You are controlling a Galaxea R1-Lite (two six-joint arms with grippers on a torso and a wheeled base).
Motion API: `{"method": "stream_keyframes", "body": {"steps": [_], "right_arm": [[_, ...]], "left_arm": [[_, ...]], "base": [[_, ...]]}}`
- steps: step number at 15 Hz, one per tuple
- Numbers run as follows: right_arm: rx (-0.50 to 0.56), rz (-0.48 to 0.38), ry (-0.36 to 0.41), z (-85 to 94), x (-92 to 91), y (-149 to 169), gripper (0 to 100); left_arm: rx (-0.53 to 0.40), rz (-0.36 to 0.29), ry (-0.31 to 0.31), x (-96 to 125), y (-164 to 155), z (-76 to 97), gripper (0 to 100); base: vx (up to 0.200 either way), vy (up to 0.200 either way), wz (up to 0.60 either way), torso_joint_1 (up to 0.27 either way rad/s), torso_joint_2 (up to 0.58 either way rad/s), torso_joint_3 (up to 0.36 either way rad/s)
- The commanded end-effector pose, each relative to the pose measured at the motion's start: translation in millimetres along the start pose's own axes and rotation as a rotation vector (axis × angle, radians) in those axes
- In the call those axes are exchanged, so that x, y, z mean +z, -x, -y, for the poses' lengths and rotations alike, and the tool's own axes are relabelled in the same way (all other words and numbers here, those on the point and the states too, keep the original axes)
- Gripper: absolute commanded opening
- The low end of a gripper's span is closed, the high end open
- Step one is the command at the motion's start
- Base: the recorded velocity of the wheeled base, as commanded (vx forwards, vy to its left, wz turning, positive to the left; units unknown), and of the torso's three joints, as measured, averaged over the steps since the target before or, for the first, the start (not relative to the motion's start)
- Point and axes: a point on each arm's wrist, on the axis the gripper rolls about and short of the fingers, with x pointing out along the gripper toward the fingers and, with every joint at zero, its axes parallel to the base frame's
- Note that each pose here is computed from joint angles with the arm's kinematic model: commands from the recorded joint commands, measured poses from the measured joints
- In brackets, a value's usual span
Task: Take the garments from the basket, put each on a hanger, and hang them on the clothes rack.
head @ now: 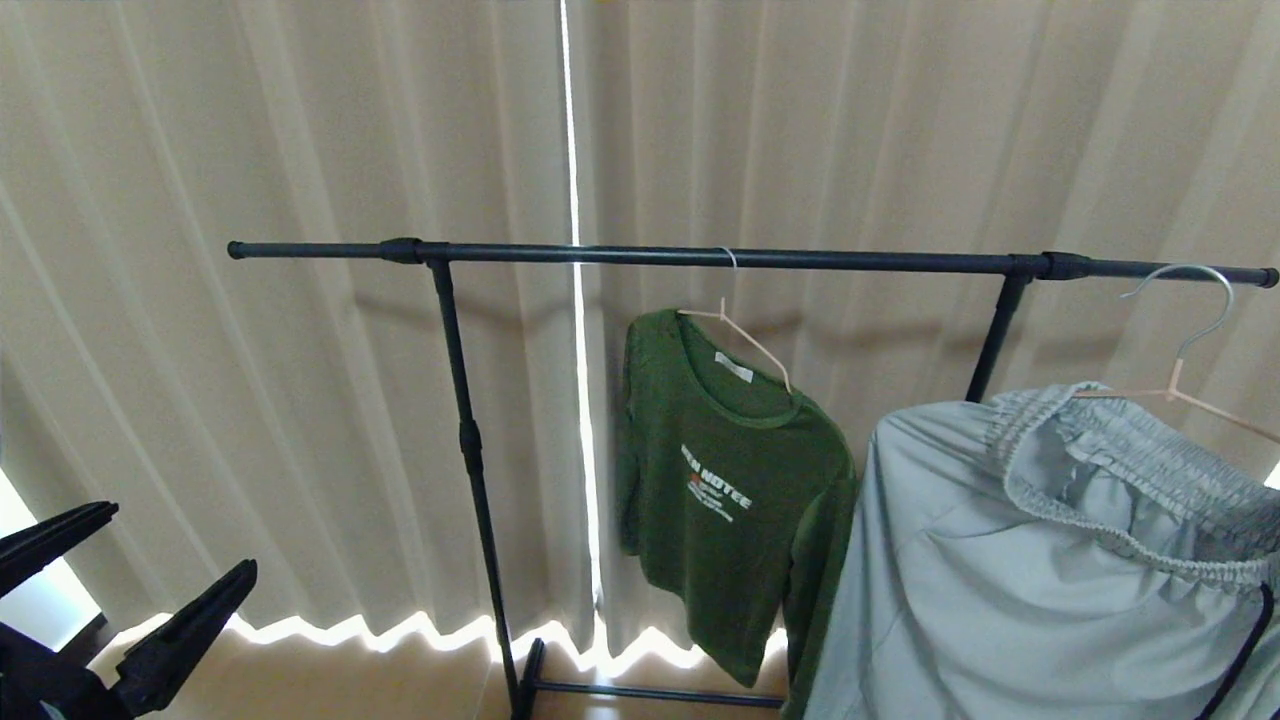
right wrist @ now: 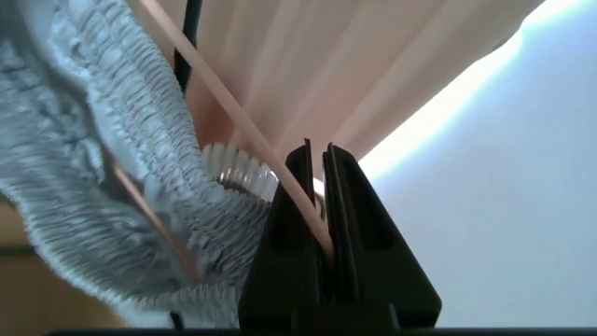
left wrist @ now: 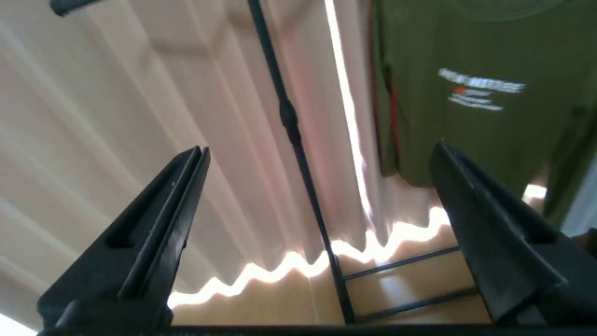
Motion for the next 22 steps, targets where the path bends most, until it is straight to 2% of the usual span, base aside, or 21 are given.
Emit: {"method": "stream_keyframes", "body": {"steps": [1,6,10,16,20,22], "right_arm": [[0.013,-0.017,0.003,-2.4,0.5,-6.3,0],[0.020,-0.024,0.004,-5.3,4.4,-18.6,0],[0.018,-0.029,0.005,-10.8,10.5,-45.8,0],[0.032,-0.065,0.005,-19.6,24.5,-89.8,0],[0.077,-0.078,0.026,-36.4,36.2,-115.4,0],[0.078,-0.087,0.051,-51.2,41.4,-125.2,0]], "left_arm": [[-0.002,-0.006,0.001,-1.0,-0.5,0.2,100],[-0.002,-0.006,0.001,-1.6,0.2,0.5,100],[-0.002,-0.007,0.001,-2.0,0.2,0.6,100],[-0.006,-0.009,0.002,-2.8,0.4,1.0,100],[-0.007,-0.012,0.002,-3.3,0.2,1.2,100],[-0.007,-0.012,0.002,-3.3,0.2,1.2,100]], "base": [[0.200,0.000,0.00,0.012,0.01,0.002],[0.200,0.000,0.00,0.004,0.00,0.002],[0.200,0.000,0.00,0.000,0.00,0.001],[0.000,0.000,0.00,0.000,0.00,0.000],[0.000,0.000,0.00,0.000,0.00,0.000],[0.000,0.000,0.00,0.000,0.00,0.000]]}}
